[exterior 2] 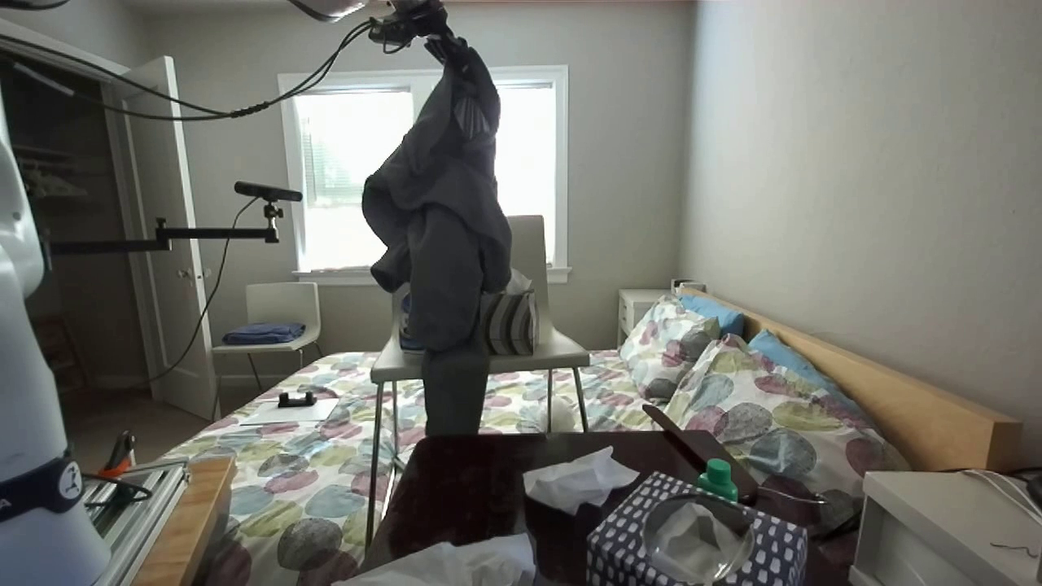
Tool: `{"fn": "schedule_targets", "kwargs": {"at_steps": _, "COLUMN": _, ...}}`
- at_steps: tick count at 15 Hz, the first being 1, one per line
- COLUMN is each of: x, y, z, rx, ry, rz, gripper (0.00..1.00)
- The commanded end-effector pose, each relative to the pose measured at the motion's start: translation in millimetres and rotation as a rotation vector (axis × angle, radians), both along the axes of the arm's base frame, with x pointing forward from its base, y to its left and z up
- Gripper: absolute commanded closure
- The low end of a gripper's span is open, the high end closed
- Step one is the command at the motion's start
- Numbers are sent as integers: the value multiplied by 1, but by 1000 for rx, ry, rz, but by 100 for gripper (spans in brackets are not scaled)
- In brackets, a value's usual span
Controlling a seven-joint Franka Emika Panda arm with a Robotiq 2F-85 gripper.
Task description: Remove the jersey from the top of the bottle
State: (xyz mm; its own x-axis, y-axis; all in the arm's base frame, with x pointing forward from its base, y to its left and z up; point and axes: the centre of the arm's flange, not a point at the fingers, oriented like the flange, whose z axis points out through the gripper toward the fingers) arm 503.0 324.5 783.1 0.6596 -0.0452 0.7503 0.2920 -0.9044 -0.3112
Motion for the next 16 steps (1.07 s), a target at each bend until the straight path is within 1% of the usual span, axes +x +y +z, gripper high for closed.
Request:
{"fn": "schedule_targets", "kwargs": {"at_steps": 1, "x": 37, "y": 23, "z": -5, "rx": -34, "ry": -59, "rz": -134, "gripper": 98}}
{"fn": "schedule_targets", "kwargs": {"at_steps": 3, "x": 61, "y": 31, "z": -25, "rx": -96, "ry": -67, "rz": -180, "gripper": 98}}
{"fn": "schedule_targets", "kwargs": {"at_steps": 7, "x": 95, "y": 58, "z": -79, "rx": -231, "ry": -25, "rz": -169, "gripper": 98}}
{"fn": "schedule_targets", "kwargs": {"at_steps": 9, "x": 105, "y": 76, "z": -110, "rx": -286, "ry": 21, "rz": -141, "gripper": 98}}
{"fn": "schedule_targets", "kwargs": {"at_steps": 11, "x": 108, "y": 94, "z": -137, "rx": -324, "ry": 76, "rz": -106, "gripper": 98}}
{"fn": "schedule_targets", "kwargs": {"at_steps": 12, "x": 107, "y": 104, "z": -150, "rx": -357, "ry": 95, "rz": -84, "gripper": 98}}
{"fn": "schedule_targets", "kwargs": {"at_steps": 16, "x": 86, "y": 135, "z": -187, "rx": -468, "ry": 210, "rz": 54, "gripper": 98}}
